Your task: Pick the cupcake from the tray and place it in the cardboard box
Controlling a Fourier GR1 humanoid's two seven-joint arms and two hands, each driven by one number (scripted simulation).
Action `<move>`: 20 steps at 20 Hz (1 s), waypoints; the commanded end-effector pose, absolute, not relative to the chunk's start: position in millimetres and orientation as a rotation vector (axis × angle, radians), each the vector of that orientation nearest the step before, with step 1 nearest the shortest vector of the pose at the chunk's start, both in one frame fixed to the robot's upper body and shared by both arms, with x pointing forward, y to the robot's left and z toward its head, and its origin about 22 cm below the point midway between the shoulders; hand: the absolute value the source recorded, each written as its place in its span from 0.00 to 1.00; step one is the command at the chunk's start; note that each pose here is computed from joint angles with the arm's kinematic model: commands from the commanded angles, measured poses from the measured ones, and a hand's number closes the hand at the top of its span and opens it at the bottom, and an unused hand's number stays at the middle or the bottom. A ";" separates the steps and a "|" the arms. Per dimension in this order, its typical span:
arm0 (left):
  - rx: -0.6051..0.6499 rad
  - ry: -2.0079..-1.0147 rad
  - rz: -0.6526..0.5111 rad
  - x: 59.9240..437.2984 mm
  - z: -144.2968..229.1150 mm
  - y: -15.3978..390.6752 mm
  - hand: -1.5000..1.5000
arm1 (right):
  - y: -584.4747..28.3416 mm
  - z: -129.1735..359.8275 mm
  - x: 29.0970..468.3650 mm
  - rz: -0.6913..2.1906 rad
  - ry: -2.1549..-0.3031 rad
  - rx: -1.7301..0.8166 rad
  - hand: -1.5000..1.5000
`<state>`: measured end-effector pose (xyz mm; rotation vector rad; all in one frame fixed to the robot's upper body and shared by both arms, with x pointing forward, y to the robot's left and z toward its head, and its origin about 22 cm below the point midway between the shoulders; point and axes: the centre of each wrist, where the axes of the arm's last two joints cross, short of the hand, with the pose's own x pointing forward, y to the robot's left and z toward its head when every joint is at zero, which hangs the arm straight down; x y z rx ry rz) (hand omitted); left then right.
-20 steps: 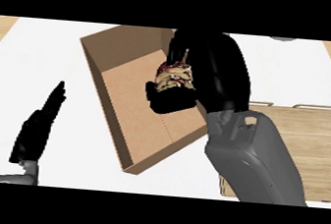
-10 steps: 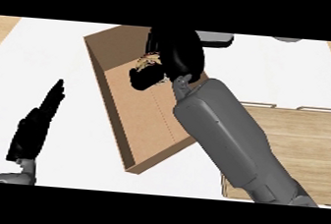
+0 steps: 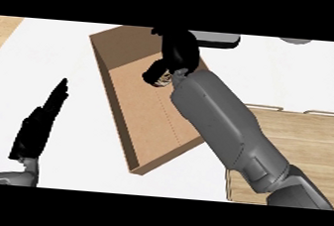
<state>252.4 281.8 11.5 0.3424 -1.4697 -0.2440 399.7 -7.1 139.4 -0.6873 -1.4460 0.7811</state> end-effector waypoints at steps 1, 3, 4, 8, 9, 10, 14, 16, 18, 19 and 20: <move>0.329 -1.480 -0.262 251.7 3.8 261.3 0.50 | -17.5 110.9 404.8 0.706 -1.474 -0.653 0.00; 0.326 -1.466 -0.264 253.2 17.6 268.6 0.50 | -7.9 133.7 402.8 0.598 -1.539 -0.605 0.00; 0.337 -1.470 -0.231 247.9 3.6 273.4 0.50 | -8.5 128.2 399.1 0.568 -1.581 -0.601 0.00; 0.354 -1.474 -0.233 259.1 19.9 279.3 0.50 | -15.8 146.0 409.1 0.294 -1.662 -0.578 0.00; 0.359 -1.473 -0.248 255.5 16.7 272.3 0.50 | -23.0 138.3 407.7 0.207 -1.671 -0.556 0.00; 0.333 -1.476 -0.231 251.0 14.4 271.9 0.50 | -25.0 143.9 410.7 0.170 -1.674 -0.524 0.00; 0.356 -1.443 -0.219 255.8 6.2 283.2 0.50 | -47.1 140.6 412.4 0.004 -1.714 -0.421 0.00; 0.361 -1.461 -0.199 249.6 4.2 289.3 0.50 | -73.8 134.0 415.1 -0.060 -1.729 -0.438 0.00; 0.391 -1.442 -0.198 243.9 11.8 284.0 0.50 | -99.3 137.8 416.9 -0.112 -1.727 -0.454 0.00; 0.379 -1.448 -0.197 246.3 17.2 282.8 0.50 | -123.8 141.8 424.7 -0.161 -1.718 -0.504 0.00; 0.356 -1.442 -0.196 245.0 3.5 278.3 0.50 | -123.3 139.4 417.0 -0.162 -1.721 -0.504 0.00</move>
